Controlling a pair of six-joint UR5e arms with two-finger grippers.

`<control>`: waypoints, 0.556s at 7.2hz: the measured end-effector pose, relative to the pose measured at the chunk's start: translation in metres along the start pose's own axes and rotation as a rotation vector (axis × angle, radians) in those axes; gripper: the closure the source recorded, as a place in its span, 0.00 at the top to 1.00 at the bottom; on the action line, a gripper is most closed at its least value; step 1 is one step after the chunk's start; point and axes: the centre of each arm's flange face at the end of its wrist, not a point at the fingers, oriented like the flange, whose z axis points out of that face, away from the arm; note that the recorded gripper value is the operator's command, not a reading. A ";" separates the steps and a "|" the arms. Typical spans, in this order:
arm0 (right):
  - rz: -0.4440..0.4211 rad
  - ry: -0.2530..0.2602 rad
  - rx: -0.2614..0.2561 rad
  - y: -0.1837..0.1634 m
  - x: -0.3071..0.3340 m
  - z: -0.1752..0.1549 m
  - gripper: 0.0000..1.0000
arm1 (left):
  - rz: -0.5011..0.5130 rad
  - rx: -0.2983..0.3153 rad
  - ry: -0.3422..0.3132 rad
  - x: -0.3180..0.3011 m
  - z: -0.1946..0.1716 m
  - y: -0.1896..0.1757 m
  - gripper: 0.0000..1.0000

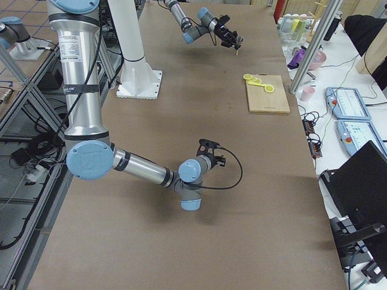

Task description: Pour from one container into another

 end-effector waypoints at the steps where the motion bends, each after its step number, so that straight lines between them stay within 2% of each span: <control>1: -0.003 -0.014 0.008 -0.001 -0.008 0.009 0.00 | -0.015 0.005 -0.049 -0.006 -0.011 0.017 0.00; 4: -0.010 -0.034 0.023 -0.008 -0.016 0.028 0.00 | -0.095 0.001 -0.187 -0.015 -0.046 0.072 0.00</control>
